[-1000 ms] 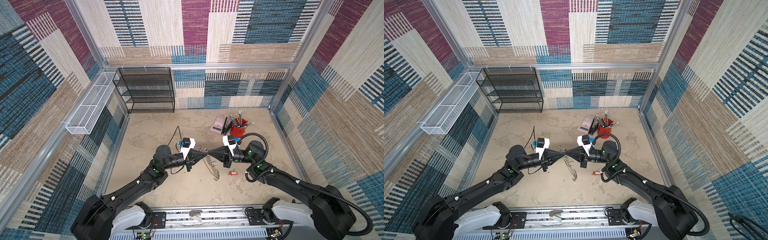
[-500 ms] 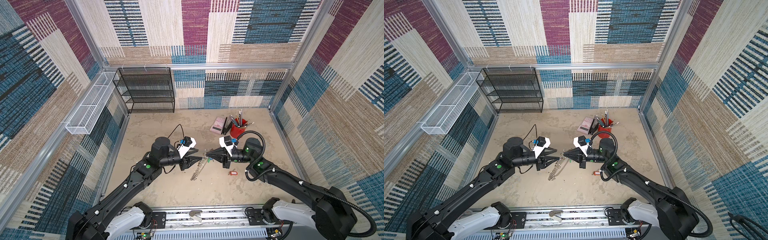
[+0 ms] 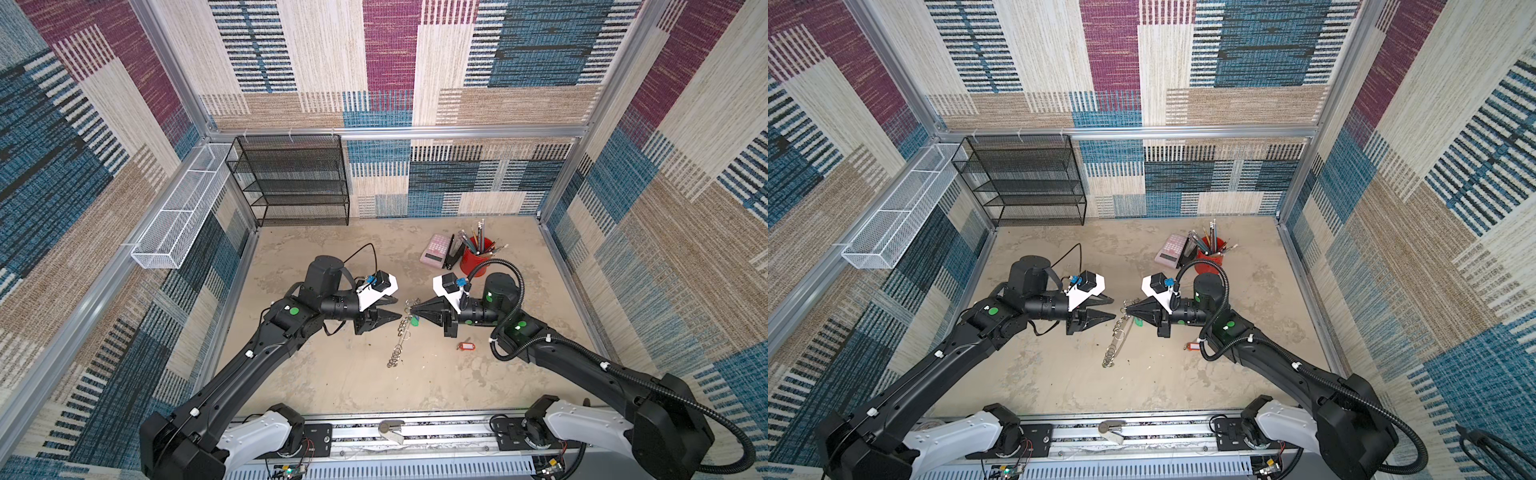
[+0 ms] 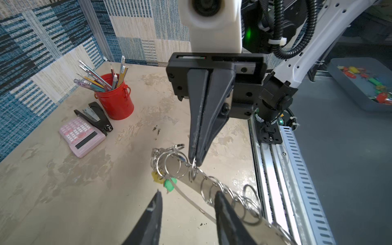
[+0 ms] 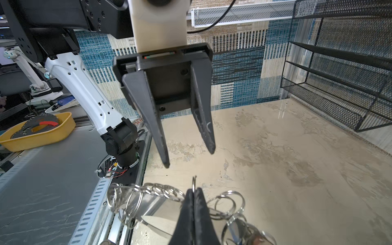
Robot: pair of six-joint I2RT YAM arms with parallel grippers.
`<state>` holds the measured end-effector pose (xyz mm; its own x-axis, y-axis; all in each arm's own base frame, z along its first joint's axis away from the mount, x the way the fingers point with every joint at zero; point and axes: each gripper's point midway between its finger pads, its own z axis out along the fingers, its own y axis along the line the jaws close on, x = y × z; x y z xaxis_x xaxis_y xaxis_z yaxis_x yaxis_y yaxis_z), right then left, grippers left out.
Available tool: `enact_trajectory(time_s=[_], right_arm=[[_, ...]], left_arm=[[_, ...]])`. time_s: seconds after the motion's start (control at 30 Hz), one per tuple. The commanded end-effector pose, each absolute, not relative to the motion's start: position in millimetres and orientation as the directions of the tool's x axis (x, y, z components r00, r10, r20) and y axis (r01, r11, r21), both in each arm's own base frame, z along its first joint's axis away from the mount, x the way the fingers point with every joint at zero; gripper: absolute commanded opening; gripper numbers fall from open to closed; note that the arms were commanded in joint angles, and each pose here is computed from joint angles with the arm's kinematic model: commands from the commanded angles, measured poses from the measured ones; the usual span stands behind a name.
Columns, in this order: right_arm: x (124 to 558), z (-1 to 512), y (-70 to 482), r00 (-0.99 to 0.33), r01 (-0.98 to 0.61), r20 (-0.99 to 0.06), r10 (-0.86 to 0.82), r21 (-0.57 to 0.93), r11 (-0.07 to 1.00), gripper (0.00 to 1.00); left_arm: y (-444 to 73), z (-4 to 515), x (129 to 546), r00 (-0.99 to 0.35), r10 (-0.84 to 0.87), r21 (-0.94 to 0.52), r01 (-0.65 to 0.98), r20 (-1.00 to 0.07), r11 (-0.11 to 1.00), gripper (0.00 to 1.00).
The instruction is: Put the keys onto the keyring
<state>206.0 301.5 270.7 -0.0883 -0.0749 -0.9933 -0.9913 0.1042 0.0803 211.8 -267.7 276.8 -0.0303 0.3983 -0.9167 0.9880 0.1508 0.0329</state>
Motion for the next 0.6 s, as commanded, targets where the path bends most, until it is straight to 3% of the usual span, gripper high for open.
enact_trajectory(time_s=[0.0,0.57], right_arm=[[205,279,302,-0.050,-0.994,-0.997,-0.053,0.044,0.103,0.00],[202,280,302,-0.050,-0.994,-0.998,-0.044,0.046,0.102,0.00]], left_arm=[[-271,280,206,-0.019,0.396,0.026,0.994,-0.918,0.108,0.38],[-287,277,205,-0.038,0.414,-0.007,0.997,-0.910,0.075,0.23]])
